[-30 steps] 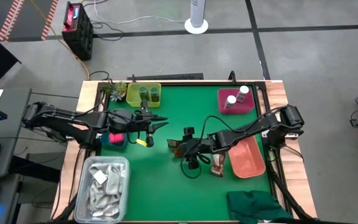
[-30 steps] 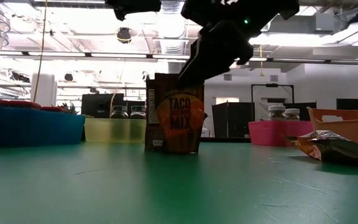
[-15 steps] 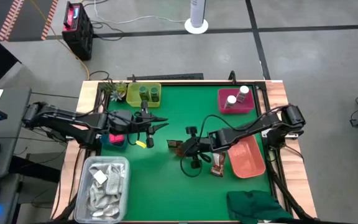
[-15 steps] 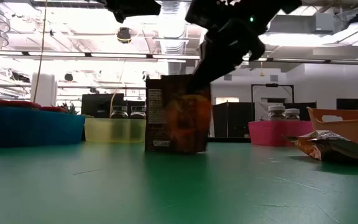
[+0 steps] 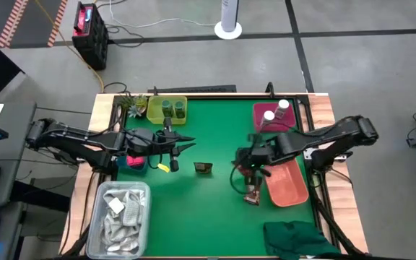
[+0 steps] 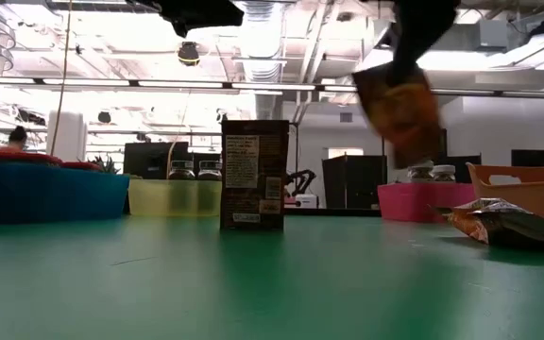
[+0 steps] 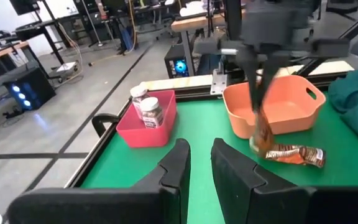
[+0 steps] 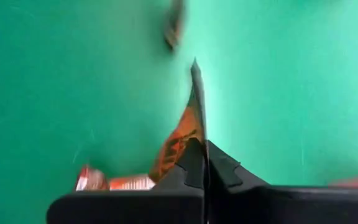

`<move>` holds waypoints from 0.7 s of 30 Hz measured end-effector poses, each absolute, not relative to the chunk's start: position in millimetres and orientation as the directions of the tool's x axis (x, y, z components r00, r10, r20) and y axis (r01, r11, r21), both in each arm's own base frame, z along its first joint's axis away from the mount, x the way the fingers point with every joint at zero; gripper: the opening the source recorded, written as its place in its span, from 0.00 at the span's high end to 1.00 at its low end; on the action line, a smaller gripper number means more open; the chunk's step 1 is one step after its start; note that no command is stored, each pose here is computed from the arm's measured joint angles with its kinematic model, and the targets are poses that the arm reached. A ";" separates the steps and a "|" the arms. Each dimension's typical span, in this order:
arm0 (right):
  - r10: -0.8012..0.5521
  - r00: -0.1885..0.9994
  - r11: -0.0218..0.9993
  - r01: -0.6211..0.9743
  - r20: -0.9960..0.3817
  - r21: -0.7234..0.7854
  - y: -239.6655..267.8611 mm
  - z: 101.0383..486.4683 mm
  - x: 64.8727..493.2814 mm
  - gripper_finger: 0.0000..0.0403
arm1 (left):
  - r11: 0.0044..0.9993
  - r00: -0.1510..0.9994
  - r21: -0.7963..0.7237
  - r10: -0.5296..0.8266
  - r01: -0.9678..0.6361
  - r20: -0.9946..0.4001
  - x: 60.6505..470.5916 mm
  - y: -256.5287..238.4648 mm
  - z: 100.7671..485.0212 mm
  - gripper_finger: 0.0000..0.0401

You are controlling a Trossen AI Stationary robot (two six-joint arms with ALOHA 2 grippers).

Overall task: Sort spices by type
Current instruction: Put the middle orange seasoning bag into the orange bin

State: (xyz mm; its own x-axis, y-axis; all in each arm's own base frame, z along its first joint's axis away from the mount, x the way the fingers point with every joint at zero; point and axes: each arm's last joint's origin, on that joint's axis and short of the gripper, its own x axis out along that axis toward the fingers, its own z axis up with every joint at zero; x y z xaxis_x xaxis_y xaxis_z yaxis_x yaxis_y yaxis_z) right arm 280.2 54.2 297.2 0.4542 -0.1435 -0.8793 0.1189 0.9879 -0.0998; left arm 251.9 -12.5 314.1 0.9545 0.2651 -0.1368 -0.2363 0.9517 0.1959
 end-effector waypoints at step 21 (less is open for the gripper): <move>-0.225 0.226 0.882 0.461 -0.948 -0.099 56.7 313.8 194.1 0.96 | 0.952 0.952 0.197 0.265 -0.234 -0.155 251.6 -12.3 312.2 0.86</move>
